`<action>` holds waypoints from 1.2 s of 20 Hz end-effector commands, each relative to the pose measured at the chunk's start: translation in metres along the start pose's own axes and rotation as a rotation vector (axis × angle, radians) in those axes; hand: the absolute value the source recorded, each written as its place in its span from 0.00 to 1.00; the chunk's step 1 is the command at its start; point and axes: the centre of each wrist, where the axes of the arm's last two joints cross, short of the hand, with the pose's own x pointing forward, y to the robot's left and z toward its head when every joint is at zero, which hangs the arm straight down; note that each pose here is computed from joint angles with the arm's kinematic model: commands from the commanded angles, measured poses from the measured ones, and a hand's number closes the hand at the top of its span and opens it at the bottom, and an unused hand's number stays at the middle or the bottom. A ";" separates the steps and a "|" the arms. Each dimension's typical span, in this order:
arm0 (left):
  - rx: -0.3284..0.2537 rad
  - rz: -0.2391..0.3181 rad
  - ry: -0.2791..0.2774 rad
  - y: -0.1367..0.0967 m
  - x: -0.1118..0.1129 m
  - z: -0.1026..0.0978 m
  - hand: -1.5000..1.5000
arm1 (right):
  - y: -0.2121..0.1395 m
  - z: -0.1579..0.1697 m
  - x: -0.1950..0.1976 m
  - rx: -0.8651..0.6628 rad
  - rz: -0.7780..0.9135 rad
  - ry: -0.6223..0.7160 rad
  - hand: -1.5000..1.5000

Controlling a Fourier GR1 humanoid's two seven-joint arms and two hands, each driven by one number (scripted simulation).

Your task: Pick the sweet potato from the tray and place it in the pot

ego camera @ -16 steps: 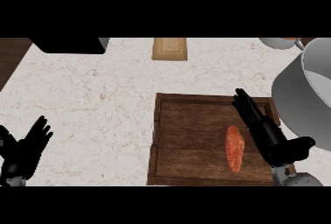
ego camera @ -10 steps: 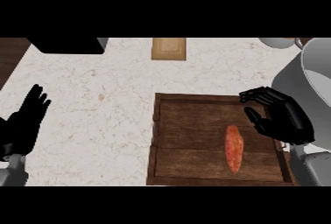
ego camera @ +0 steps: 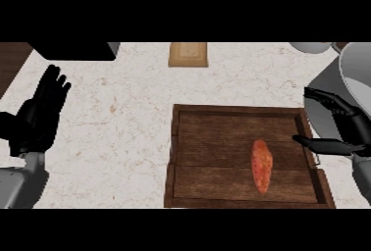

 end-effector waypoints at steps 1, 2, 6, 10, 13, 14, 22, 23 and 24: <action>-0.013 -0.011 -0.016 0.005 0.008 0.006 0.50 | -0.020 0.012 -0.015 0.065 0.001 -0.111 0.00; 0.010 -0.011 -0.012 0.004 0.000 0.003 0.50 | -0.026 0.006 -0.003 0.106 0.005 -0.092 0.00; 0.027 -0.009 -0.011 -0.003 0.000 0.010 0.50 | -0.039 -0.027 0.039 0.290 0.107 0.005 0.00; 0.008 0.005 0.004 -0.009 0.015 0.004 0.50 | -0.032 -0.037 0.058 0.524 0.241 0.123 0.00; -0.009 -0.013 -0.004 -0.006 0.008 0.006 0.50 | -0.020 -0.055 0.086 0.660 0.370 0.138 0.00; 0.019 -0.017 -0.023 0.003 0.001 0.007 0.50 | -0.017 -0.058 0.083 0.695 0.407 0.175 0.00; 0.017 -0.002 -0.008 -0.003 0.005 0.004 0.50 | 0.058 -0.046 0.101 0.853 0.478 0.281 0.00; 0.009 -0.011 -0.020 -0.012 0.020 0.006 0.50 | 0.045 -0.052 0.102 0.852 0.486 0.314 0.00; -0.003 0.017 -0.003 -0.011 0.012 -0.005 0.50 | 0.047 -0.054 0.103 0.857 0.465 0.314 0.00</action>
